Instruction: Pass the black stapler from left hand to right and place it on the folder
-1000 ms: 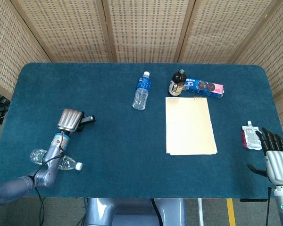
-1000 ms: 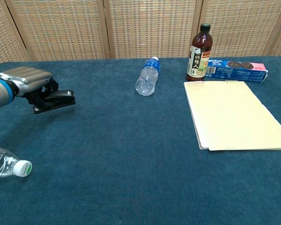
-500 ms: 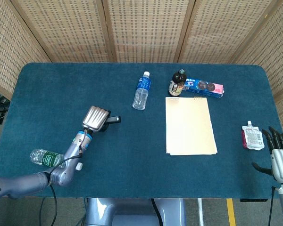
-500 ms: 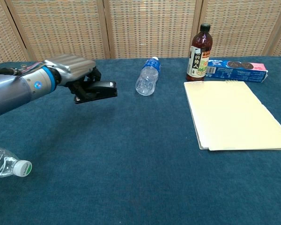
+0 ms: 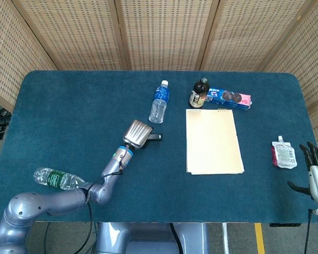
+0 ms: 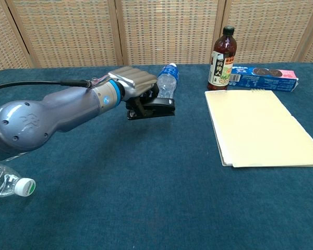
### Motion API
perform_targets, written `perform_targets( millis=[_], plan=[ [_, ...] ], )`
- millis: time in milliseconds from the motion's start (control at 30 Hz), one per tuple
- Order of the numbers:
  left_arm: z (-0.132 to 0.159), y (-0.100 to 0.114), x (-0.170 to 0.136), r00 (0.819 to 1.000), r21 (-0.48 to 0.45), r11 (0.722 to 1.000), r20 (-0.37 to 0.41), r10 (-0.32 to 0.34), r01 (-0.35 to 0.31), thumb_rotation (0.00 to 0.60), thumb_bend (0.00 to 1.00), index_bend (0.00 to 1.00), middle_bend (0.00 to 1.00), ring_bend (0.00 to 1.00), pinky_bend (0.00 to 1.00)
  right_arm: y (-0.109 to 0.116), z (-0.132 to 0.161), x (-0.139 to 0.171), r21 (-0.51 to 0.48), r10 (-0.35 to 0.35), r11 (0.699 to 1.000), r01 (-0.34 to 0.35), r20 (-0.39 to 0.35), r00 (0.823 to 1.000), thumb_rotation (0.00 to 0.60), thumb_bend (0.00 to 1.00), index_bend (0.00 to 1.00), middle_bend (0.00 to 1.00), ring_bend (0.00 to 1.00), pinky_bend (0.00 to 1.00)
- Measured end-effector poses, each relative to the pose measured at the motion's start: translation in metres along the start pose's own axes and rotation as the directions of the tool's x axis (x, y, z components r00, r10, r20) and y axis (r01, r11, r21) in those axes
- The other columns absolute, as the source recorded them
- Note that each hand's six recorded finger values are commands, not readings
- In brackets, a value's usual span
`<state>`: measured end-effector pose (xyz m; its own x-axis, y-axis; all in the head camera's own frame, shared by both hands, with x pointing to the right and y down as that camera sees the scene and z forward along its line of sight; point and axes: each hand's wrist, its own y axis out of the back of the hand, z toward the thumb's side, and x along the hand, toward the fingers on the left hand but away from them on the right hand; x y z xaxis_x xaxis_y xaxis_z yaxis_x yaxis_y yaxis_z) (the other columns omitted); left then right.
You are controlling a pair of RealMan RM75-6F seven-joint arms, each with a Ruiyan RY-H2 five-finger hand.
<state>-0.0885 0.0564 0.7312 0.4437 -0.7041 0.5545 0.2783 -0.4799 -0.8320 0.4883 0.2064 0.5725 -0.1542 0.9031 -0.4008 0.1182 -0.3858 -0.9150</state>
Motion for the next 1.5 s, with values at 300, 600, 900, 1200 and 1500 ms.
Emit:
perform_targets(
  millis=[300, 600, 900, 1200, 1500],
  plan=[
    [0.036, 0.0, 0.022, 0.999, 0.024, 1.0, 0.047, -0.012, 0.011, 0.6, 0.58, 0.8, 0.58, 0.56, 0.54, 0.0, -0.01, -0.004, -0.002, -0.001, 1.0, 0.001, 0.032, 1.0, 0.6, 0.14, 0.05, 0.0, 0.0, 0.0],
    [0.046, -0.012, 0.025, 0.997, 0.03, 0.999, 0.068, -0.035, 0.033, 0.6, 0.56, 0.73, 0.52, 0.54, 0.51, 0.002, -0.01, -0.004, -0.013, -0.007, 1.0, 0.007, 0.035, 0.999, 0.6, 0.14, 0.05, 0.0, 0.0, 0.0],
    [0.04, -0.011, 0.021, 0.996, 0.028, 0.999, 0.083, -0.023, 0.021, 0.6, 0.38, 0.35, 0.12, 0.12, 0.11, 0.001, -0.007, -0.005, -0.015, -0.003, 1.0, 0.003, 0.027, 1.0, 0.6, 0.14, 0.04, 0.0, 0.0, 0.0],
    [0.034, -0.009, 0.015, 0.997, 0.015, 1.0, 0.082, -0.012, 0.011, 0.6, 0.35, 0.21, 0.0, 0.0, 0.05, 0.003, -0.005, -0.004, -0.019, -0.008, 1.0, 0.008, 0.018, 1.0, 0.6, 0.14, 0.05, 0.0, 0.0, 0.0],
    [0.027, -0.001, 0.008, 0.996, -0.019, 1.0, 0.082, 0.023, -0.021, 0.6, 0.35, 0.21, 0.0, 0.0, 0.04, 0.004, -0.004, -0.002, -0.015, -0.01, 1.0, 0.01, 0.012, 1.0, 0.6, 0.14, 0.05, 0.0, 0.0, 0.0]
  ],
)
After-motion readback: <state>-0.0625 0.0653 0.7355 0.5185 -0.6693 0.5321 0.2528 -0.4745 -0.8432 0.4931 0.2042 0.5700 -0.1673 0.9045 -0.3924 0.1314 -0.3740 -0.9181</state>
